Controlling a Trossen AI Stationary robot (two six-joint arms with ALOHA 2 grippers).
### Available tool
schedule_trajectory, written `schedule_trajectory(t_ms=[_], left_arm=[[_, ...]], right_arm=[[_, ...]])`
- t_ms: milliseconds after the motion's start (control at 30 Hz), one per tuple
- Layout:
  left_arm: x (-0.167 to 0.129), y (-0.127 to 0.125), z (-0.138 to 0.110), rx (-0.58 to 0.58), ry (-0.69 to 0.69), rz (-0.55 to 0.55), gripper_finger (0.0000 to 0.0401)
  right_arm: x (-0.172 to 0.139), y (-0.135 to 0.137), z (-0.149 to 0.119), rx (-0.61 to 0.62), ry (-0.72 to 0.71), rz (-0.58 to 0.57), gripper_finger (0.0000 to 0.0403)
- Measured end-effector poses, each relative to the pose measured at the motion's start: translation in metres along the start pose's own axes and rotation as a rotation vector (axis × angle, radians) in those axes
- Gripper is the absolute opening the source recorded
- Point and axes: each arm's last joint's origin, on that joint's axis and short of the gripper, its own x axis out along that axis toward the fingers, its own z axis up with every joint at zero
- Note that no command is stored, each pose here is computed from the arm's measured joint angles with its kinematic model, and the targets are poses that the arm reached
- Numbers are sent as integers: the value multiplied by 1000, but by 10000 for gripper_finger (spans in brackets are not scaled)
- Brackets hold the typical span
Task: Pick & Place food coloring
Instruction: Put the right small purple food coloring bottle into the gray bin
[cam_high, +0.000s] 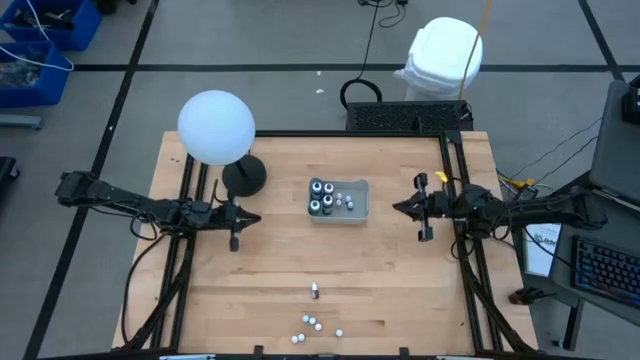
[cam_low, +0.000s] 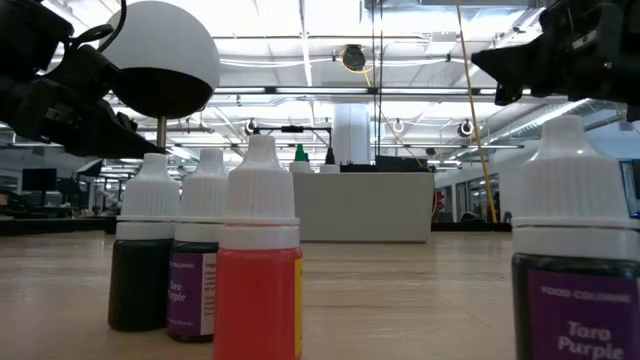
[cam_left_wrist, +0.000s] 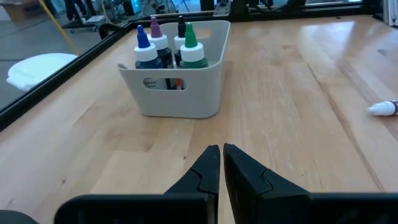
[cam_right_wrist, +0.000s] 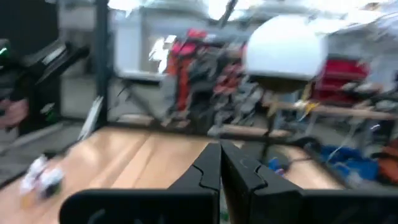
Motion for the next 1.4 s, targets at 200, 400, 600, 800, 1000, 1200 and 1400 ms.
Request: schedule_trajectory(t_ms=[200, 400, 600, 800, 1000, 1200, 1400], left_arm=[[0, 0, 3, -6, -26, -1, 30], [0, 0, 9, -23, -87, -2, 31], [-1, 0, 11, 7, -114, 0, 31], [-1, 0, 12, 6, -115, 0, 31], [-1, 0, 11, 7, -114, 0, 31], [-1, 0, 11, 7, -114, 0, 31], [-1, 0, 11, -14, -114, -2, 31]], right_arm=[[22, 14, 26, 6, 7, 122, 0], [56, 33, 37, 57, 90, 173, 0], [101, 62, 42, 110, 206, 253, 0], [141, 94, 37, 85, 423, 242, 0], [174, 127, 32, 82, 624, 275, 0], [199, 160, 38, 73, 790, 315, 0], [221, 186, 47, 58, 898, 335, 0]])
